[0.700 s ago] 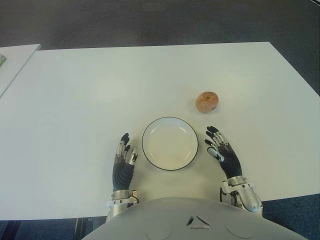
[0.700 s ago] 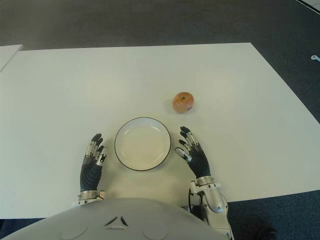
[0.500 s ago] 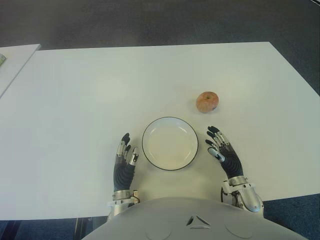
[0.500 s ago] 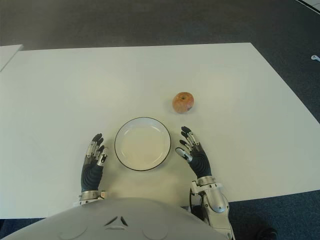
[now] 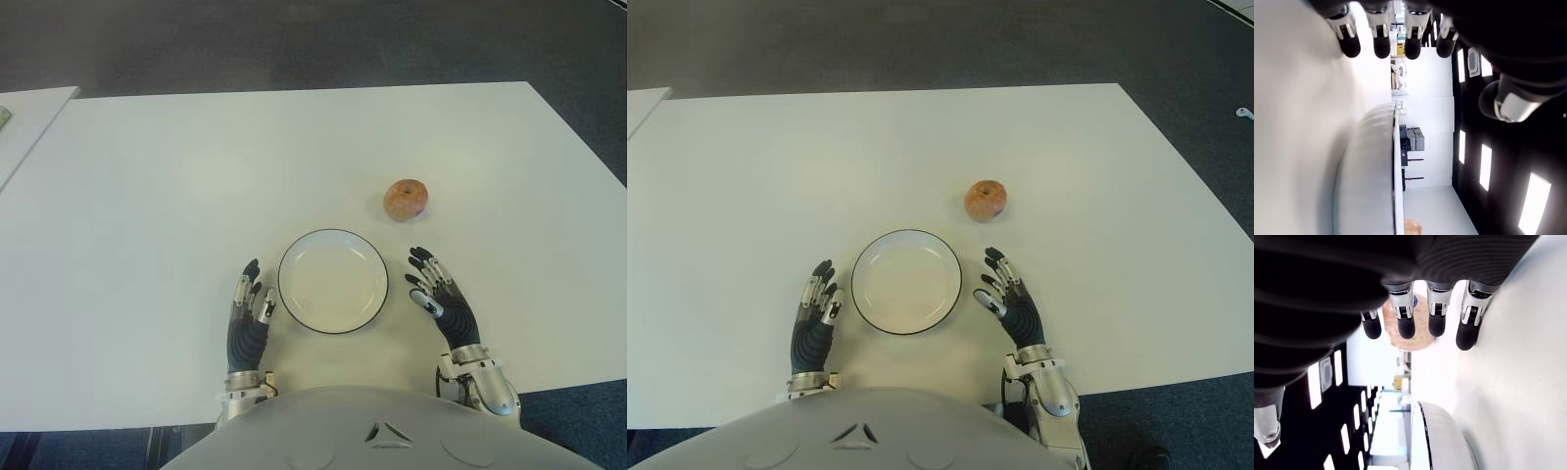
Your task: Put the apples into the plate.
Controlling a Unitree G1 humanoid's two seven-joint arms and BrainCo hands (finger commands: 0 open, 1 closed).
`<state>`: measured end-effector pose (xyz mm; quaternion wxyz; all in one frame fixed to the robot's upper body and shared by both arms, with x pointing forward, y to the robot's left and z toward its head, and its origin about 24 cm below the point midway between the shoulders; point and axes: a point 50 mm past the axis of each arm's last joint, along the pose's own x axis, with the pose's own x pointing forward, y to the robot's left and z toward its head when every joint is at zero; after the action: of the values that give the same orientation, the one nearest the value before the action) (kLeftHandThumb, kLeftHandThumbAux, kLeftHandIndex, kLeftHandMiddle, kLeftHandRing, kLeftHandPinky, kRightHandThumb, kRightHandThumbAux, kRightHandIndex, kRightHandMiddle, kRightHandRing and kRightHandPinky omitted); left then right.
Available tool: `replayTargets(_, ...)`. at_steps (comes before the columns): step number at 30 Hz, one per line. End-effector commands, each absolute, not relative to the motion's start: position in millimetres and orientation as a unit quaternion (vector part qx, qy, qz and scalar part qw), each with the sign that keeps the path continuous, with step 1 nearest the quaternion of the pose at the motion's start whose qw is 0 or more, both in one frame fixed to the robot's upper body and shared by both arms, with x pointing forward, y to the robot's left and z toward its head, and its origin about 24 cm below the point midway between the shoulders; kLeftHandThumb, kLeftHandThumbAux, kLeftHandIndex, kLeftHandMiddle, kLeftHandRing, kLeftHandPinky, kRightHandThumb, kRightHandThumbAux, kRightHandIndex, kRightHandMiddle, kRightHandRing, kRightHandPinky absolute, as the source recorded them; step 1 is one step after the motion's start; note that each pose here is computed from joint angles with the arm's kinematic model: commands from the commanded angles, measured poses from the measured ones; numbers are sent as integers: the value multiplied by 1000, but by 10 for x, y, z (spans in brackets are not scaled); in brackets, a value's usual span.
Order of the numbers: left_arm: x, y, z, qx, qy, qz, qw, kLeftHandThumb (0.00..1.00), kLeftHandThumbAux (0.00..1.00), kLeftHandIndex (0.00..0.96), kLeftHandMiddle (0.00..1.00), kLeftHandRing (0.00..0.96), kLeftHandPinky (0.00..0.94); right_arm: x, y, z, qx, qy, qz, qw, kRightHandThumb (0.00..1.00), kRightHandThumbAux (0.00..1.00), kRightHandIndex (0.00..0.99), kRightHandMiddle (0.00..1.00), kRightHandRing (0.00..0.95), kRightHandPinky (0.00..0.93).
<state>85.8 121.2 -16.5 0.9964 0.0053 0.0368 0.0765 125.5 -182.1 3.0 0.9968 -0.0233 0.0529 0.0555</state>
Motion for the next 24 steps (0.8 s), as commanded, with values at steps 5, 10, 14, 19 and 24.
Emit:
replayTargets(5,871,1115,-244,-4,48,82,995,43,415,0,0,0,0,1433,-2132,240,-79,2,34,996,219,552,0,0,0,0)
replayTargets(10,876,1097,-268,-5,48,83,995,40,419,0,0,0,0,1662,-2342,461,-153,-70,22,986,244,579,0,0,0,0)
replayTargets(14,887,1086,-291,-8,47,84,995,39,424,0,0,0,0,1774,-2427,562,-227,-126,16,966,270,591,0,0,0,0)
replayTargets(19,907,1073,-317,-15,46,84,995,41,429,0,0,0,0,1928,-2464,714,-319,-193,17,928,331,576,10,1,0,0)
replayTargets(24,937,1060,-331,-21,45,84,995,43,427,0,0,0,0,2128,-2472,797,-387,-223,29,894,375,549,26,11,0,0)
